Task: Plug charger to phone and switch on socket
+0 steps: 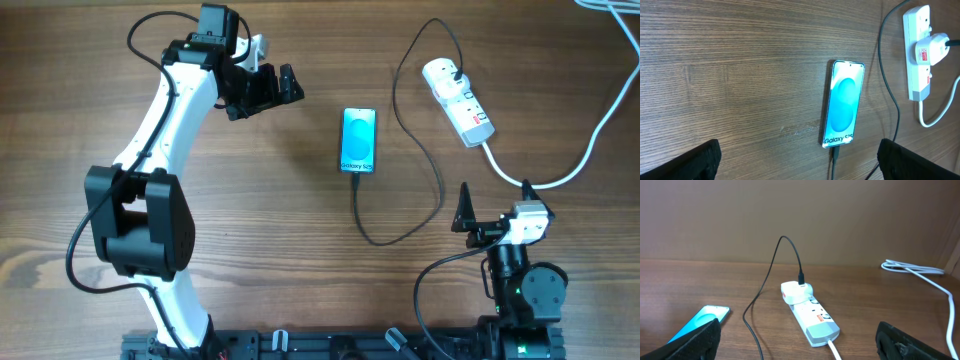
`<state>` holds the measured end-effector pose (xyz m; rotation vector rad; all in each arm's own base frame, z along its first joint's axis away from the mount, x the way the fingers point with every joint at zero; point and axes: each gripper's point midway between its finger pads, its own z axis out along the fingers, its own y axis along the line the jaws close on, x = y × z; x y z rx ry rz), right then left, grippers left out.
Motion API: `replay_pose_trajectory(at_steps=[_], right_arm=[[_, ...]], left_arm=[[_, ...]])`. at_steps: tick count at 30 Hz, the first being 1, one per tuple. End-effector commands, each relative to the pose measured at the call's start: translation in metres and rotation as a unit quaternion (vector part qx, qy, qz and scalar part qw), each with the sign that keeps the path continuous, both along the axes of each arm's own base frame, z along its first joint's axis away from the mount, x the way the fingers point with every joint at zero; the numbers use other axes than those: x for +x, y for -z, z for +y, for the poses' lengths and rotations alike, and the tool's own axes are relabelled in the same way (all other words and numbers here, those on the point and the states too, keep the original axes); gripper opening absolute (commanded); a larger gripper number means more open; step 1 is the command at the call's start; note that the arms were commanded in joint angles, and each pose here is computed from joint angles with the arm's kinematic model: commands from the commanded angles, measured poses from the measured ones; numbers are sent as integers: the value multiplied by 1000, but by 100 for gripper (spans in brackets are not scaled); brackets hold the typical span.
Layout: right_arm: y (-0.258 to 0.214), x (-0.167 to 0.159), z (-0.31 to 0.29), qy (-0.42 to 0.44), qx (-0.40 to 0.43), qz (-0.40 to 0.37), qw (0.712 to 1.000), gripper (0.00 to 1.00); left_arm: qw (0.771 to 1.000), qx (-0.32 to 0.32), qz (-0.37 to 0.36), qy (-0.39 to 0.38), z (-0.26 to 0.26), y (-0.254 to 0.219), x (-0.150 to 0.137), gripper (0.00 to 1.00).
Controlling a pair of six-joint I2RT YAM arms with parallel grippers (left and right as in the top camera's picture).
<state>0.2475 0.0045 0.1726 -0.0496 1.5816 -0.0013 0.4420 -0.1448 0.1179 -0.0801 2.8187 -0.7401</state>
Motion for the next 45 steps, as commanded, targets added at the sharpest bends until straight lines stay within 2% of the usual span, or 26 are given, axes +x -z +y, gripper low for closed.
replay_pose_trajectory(at_steps=[1,8,12,15,19,30,45], right_arm=[[-3,-1,0,0,-10,-7,1000,100],[-3,-1,0,0,-10,-7,1000,100],[-3,-1,0,0,-10,-7,1000,100],[-3,-1,0,0,-10,-7,1000,100],[-3,-1,0,0,-10,-7,1000,100],[-3,-1,0,0,-10,-7,1000,100],[-3,-1,0,0,-10,-7,1000,100]], left_arm=[[1000,5,1,4,1,3,0,100],[1000,3,-14,13,-7,-9,-3,100],[997,61,-51,4,1,-33,-8,100],[988,131,-81,4,3,-50,-20,100],[979,174,-110,8,-1,-61,-32,100],[975,159,-157,-5,10,-76,-58,100],[972,149,-160,-80,78,-66,-113,100]])
